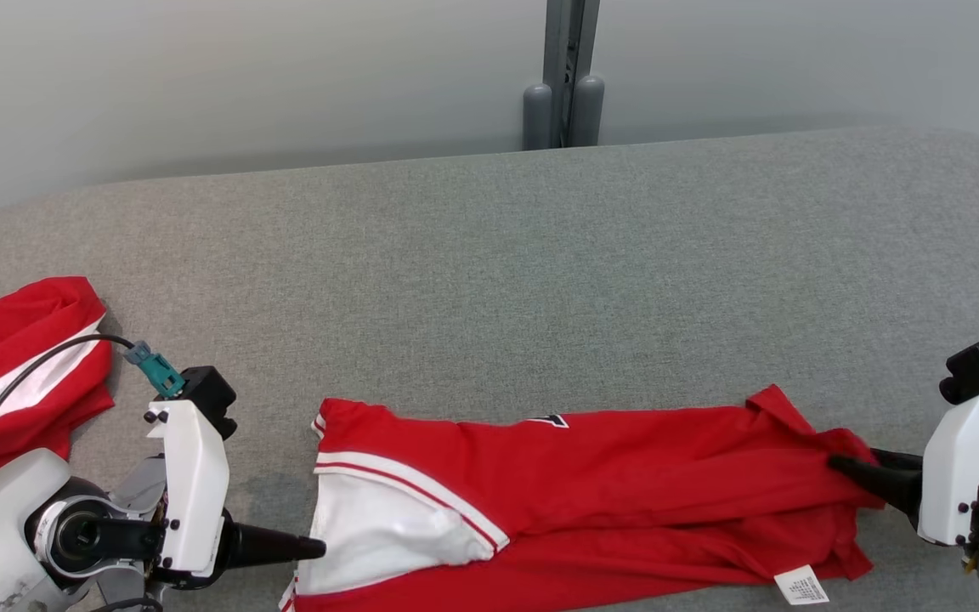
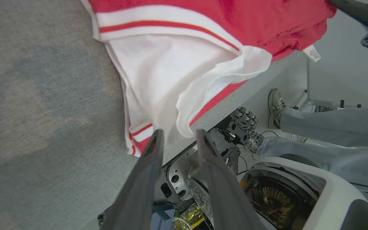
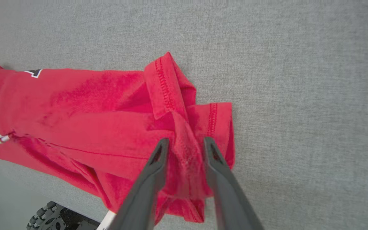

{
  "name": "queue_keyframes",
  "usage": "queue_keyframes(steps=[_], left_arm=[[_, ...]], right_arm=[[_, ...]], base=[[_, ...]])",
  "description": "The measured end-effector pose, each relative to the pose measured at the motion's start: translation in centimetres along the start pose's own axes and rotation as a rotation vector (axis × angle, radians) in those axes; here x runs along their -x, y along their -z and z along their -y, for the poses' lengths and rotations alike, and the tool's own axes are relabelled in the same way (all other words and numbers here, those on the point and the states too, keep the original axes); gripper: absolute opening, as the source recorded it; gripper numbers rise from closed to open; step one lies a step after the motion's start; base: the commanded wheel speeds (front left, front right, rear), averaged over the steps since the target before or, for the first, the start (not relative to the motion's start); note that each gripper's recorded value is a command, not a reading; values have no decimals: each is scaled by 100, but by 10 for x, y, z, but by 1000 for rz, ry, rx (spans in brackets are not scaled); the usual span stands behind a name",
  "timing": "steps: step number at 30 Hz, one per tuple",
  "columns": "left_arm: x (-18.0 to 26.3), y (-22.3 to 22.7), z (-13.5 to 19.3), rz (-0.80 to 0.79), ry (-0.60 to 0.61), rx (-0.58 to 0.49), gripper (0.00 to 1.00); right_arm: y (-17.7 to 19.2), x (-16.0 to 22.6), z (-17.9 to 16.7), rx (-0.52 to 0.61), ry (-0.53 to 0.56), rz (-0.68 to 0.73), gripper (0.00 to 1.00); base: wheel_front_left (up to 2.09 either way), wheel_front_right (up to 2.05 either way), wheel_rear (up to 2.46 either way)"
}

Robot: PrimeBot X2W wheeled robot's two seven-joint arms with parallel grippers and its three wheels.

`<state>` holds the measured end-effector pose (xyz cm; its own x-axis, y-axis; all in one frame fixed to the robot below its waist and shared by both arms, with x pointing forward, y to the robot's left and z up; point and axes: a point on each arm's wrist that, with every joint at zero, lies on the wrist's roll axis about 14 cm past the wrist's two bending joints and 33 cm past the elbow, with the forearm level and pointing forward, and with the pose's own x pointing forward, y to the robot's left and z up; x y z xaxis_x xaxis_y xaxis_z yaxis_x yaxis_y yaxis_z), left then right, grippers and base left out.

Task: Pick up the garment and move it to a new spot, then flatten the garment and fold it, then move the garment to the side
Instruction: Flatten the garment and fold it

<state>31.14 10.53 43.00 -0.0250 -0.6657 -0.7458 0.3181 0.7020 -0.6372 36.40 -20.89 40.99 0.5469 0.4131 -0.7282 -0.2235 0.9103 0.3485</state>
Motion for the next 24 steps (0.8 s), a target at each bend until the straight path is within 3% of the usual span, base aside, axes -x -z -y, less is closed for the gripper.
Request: queue_keyframes(steps=[5, 10, 13, 18, 24], left_arm=[[6, -1, 1, 18, -16, -4, 100], [29, -17, 1, 137, -58, -43, 100], [45, -34, 1, 261, -99, -90, 100], [69, -72, 9, 526, -122, -176, 100], [84, -92, 10, 806, -159, -210, 100]], right_arm=[[-15, 6, -4, -32, -11, 71, 100], [-32, 26, -5, -65, -26, 179, 100], [-46, 42, -7, -81, -41, 273, 100], [-94, 88, 12, -77, 8, 587, 100], [-99, 103, 44, -113, 117, 798, 100]], base=[[0, 0, 0], [0, 0, 0], [0, 0, 0], [0, 0, 0], [0, 0, 0]])
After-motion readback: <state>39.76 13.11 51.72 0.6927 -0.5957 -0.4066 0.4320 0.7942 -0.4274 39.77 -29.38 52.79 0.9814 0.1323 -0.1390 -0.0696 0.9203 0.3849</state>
